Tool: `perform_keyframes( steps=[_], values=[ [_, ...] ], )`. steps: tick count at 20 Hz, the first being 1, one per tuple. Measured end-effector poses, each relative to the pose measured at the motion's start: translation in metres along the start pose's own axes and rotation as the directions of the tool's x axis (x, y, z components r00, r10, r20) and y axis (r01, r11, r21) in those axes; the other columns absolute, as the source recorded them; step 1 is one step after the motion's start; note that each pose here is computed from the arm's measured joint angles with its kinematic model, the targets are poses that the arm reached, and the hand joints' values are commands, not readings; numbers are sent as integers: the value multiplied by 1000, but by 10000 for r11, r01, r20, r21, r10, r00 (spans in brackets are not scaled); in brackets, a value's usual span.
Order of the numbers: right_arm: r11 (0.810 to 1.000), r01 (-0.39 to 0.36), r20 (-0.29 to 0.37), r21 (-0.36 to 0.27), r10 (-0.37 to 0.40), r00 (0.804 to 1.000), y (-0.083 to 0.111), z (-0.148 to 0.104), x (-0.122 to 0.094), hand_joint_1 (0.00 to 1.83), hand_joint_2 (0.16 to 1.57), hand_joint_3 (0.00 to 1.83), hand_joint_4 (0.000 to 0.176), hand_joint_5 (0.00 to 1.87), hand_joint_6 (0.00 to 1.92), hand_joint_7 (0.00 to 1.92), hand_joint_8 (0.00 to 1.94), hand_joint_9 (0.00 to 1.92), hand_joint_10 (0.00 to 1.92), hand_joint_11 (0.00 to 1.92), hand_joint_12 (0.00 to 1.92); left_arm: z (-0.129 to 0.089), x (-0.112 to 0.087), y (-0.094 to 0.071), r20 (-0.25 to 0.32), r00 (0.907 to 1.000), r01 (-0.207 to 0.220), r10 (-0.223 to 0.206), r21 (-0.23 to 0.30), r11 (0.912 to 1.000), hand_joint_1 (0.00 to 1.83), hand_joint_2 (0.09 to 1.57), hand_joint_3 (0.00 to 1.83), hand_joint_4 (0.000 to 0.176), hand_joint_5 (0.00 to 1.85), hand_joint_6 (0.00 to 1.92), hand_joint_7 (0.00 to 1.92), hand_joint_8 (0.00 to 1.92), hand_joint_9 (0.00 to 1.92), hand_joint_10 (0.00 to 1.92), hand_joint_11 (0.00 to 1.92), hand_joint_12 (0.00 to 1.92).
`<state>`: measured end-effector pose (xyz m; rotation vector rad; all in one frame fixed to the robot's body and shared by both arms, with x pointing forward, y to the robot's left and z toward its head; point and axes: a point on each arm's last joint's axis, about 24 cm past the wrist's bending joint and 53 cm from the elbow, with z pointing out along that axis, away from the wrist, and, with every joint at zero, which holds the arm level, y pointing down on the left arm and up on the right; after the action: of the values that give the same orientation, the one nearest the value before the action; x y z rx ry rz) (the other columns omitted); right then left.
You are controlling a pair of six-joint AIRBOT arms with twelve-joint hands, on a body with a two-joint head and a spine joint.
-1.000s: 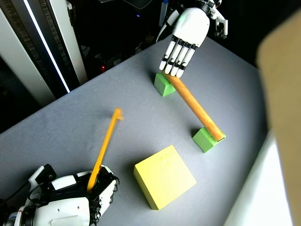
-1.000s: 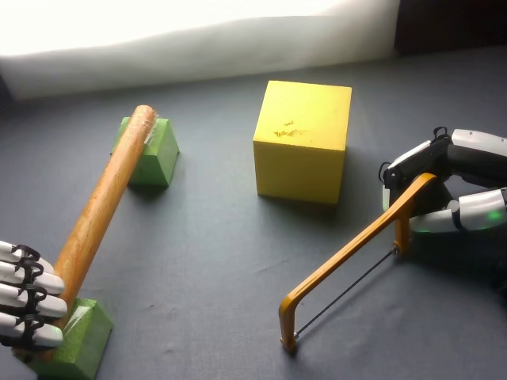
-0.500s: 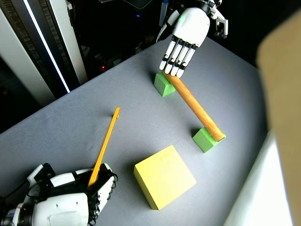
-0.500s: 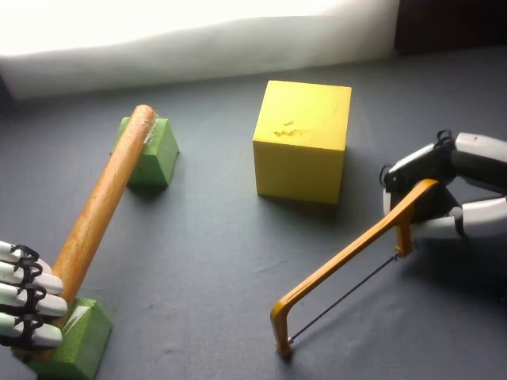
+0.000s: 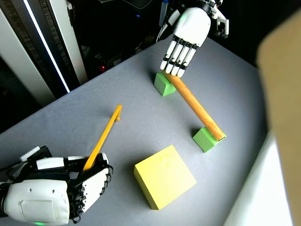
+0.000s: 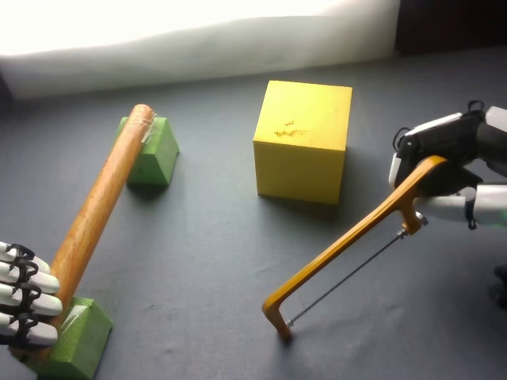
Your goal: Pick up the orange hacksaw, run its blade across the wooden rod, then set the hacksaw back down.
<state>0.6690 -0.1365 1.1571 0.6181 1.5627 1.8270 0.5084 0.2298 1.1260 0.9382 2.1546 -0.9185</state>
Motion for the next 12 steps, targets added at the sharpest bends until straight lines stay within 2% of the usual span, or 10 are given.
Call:
perform_keyframes(
  steps=[4, 6, 7, 12],
  values=[
    [9977, -33, 998, -682, 101, 9950, 23, -11, -7, 1376, 1131, 1, 0, 815, 1043, 948, 984, 983, 1269, 955, 1396, 2, -2, 0, 58, 10000, 7, -8, 89, 10000, 150, 1244, 0, 0, 129, 0, 83, 1, 102, 4, 0, 331],
    [9913, -89, 1661, -1312, 309, 9856, 37, -17, -15, 1378, 1128, 0, 0, 830, 1018, 954, 981, 987, 1264, 969, 1379, 2, -1, 0, 42, 10000, -7, 7, 87, 10000, 92, 1254, 2, 0, 94, 0, 57, 0, 69, 0, 0, 258],
    [9889, -47, 1874, -1482, 327, 9817, 41, -19, -17, 1378, 1126, 0, 0, 830, 1023, 956, 973, 994, 1252, 974, 1374, 2, -1, 0, 22, 10000, -35, 35, 78, 10000, 122, 1252, 0, 0, 107, 4, 71, 4, 89, 6, 0, 282],
    [9762, -2, 2183, -2169, 487, 9747, 58, -22, -8, 1379, 1120, 0, 0, 855, 999, 966, 954, 993, 1246, 942, 1369, 2, -2, -1, 35, 10000, -48, 47, 91, 9999, 109, 1247, 0, 0, 126, 1, 89, 1, 115, 2, 0, 364]
  ],
)
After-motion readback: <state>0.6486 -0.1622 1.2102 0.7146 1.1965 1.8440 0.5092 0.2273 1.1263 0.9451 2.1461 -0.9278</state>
